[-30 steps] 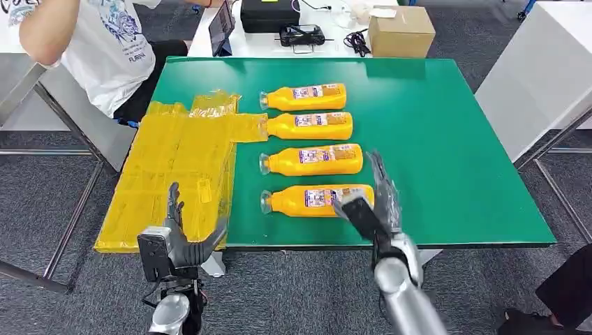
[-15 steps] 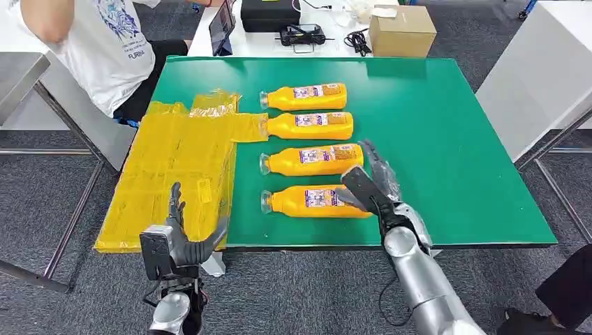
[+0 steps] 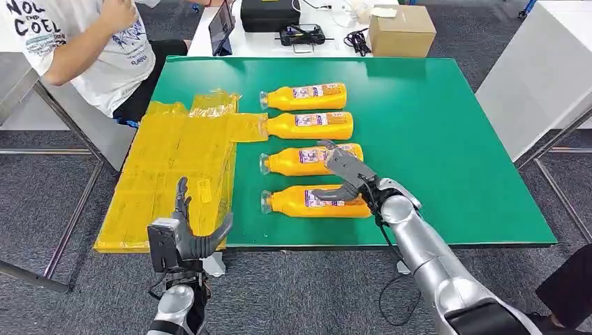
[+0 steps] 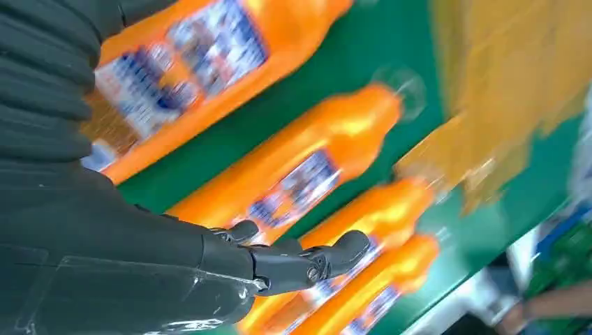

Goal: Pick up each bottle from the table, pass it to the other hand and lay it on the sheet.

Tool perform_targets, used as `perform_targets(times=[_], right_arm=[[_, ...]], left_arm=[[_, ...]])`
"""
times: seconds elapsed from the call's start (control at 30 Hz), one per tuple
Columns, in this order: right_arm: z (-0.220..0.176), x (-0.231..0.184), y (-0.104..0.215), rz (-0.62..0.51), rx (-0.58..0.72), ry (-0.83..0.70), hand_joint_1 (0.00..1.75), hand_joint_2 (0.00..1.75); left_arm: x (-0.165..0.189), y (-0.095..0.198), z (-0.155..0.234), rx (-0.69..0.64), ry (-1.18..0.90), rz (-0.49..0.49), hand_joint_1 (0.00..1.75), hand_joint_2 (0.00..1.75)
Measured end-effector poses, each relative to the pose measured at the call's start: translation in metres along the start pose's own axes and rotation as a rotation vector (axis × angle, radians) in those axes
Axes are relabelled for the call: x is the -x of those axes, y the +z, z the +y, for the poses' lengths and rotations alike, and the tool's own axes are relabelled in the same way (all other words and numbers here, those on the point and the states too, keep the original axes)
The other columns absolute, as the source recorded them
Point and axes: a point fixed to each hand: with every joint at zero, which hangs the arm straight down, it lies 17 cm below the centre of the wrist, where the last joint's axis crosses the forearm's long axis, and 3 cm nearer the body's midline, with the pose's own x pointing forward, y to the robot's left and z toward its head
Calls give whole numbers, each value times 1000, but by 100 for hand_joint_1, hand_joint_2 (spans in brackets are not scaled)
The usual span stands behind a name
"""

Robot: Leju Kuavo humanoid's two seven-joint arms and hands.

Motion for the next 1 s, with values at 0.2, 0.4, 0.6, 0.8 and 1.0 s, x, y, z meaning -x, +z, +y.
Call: perform_targets(times=[0.2, 0.4, 0.6, 0.8, 1.0], right_arm=[[18, -14, -2, -37, -93, -26, 0, 175], [30, -16, 4, -51, -166, -41, 0, 175], [38, -14, 20, -49, -259, -23, 0, 175], [30, 20, 45, 45, -265, 135, 0, 175], [23, 49, 72, 130, -265, 260, 0, 175]], left_arm=[[4, -1, -6, 17, 1, 3, 0, 175], [9, -2, -10, 28, 4, 14, 0, 175], [15, -3, -11, 28, 11, 28, 0, 175], [21, -2, -7, 8, 2, 45, 0, 175], [23, -1, -5, 5, -1, 56, 0, 175]])
